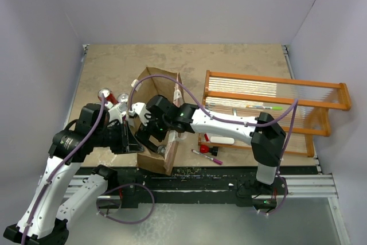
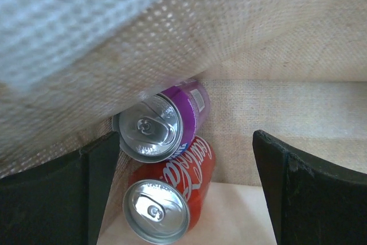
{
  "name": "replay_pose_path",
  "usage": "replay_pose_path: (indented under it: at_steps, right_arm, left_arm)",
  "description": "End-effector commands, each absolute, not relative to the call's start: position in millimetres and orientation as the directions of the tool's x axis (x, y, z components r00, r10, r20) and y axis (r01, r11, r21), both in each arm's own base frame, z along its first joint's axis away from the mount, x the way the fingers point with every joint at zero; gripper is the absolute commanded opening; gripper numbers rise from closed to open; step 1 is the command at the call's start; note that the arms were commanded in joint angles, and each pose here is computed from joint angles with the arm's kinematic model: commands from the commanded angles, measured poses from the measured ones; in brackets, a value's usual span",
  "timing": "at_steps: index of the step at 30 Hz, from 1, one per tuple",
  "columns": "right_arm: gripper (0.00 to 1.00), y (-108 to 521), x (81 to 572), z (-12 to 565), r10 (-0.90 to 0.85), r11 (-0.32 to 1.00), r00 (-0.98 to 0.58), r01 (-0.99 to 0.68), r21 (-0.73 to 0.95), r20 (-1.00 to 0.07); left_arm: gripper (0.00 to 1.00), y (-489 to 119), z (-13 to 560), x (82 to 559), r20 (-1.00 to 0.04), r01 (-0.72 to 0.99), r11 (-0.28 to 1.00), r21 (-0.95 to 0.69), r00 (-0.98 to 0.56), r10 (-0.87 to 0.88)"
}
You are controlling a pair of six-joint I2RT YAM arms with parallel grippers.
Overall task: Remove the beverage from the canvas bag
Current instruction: Adjust the drink in the canvas bag.
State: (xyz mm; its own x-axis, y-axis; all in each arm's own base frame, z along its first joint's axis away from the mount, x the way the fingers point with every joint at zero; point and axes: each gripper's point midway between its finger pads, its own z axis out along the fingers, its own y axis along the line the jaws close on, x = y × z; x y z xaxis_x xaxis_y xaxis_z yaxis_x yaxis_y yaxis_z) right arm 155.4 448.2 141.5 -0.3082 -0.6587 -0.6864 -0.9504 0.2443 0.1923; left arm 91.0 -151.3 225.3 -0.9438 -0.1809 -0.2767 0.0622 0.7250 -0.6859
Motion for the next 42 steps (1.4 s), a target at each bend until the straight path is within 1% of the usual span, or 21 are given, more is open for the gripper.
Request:
replay_pose_path:
  at_steps: [1,8,13,15,21,23,25,26,29,32,33,35,36,39,42]
  right_arm:
    - [1.0,456.5,115.4,124.1,-0.7,0.146,-0.331,-0.934,0.326,-0.633]
    - [1.0,451.6,110.3,91.9,-0.738,0.183,-0.375,-0.912,0.368,-0.561]
    - [1.0,444.4,130.6,77.0,-0.762,0.28,-0.388,-0.919,0.276,-0.519]
    - [1.0,442.9,136.2,75.5,-0.768,0.297,-0.384,-0.923,0.246,-0.512]
    - [1.0,445.9,145.5,78.9,-0.765,0.311,-0.373,-0.928,0.206,-0.525]
    - [1.0,448.6,145.7,84.6,-0.76,0.309,-0.374,-0.928,0.21,-0.531]
    - [1.0,451.9,144.6,93.5,-0.749,0.307,-0.379,-0.925,0.222,-0.543]
    - [1.0,453.7,143.5,101.1,-0.74,0.302,-0.38,-0.925,0.232,-0.554]
    - [1.0,460.0,135.1,120.1,-0.724,0.266,-0.384,-0.922,0.281,-0.573]
    - [1.0,465.4,132.7,135.8,-0.715,0.245,-0.38,-0.923,0.298,-0.588]
    - [1.0,467.2,133.4,140.4,-0.709,0.244,-0.378,-0.924,0.296,-0.595]
    - [1.0,470.7,135.8,147.2,-0.703,0.235,-0.364,-0.93,0.283,-0.611]
    - [1.0,471.5,136.5,148.7,-0.7,0.232,-0.36,-0.931,0.281,-0.617]
    - [1.0,469.4,132.3,146.9,-0.717,0.215,-0.35,-0.934,0.286,-0.602]
    - [1.0,467.9,131.0,144.0,-0.733,0.218,-0.346,-0.935,0.28,-0.585]
  left_arm:
    - [0.0,-166.6,260.8,127.5,-0.465,0.229,0.657,-0.718,-0.861,-0.208]
    - [0.0,-165.0,257.5,128.2,-0.467,0.226,0.667,-0.71,-0.86,-0.206]
    - [0.0,-164.1,249.2,125.5,-0.437,0.2,0.677,-0.708,-0.877,-0.198]
    - [0.0,-163.7,247.3,124.1,-0.432,0.195,0.678,-0.709,-0.88,-0.198]
    - [0.1,-162.2,245.5,119.9,-0.425,0.191,0.681,-0.707,-0.884,-0.194]
    - [0.18,-160.7,244.3,117.6,-0.42,0.184,0.685,-0.705,-0.886,-0.195]
    - [0.23,-158.2,245.4,115.0,-0.427,0.185,0.692,-0.698,-0.883,-0.195]
    - [0.28,-156.5,245.3,113.6,-0.426,0.18,0.697,-0.694,-0.883,-0.196]
    - [0.54,-151.4,249.9,111.7,-0.446,0.184,0.714,-0.675,-0.873,-0.197]
    - [0.75,-146.0,258.2,110.6,-0.471,0.195,0.734,-0.651,-0.861,-0.189]
    - [0.83,-142.7,260.9,109.5,-0.481,0.198,0.747,-0.635,-0.858,-0.181]
    - [0.92,-136.4,270.0,107.2,-0.515,0.221,0.766,-0.603,-0.841,-0.163]
    - [0.99,-132.9,274.9,106.7,-0.539,0.233,0.775,-0.588,-0.827,-0.16]
    - [0.99,-123.6,289.4,105.1,-0.597,0.262,0.797,-0.544,-0.788,-0.148]
    - [0.99,-119.4,295.3,102.0,-0.601,0.254,0.808,-0.532,-0.785,-0.149]
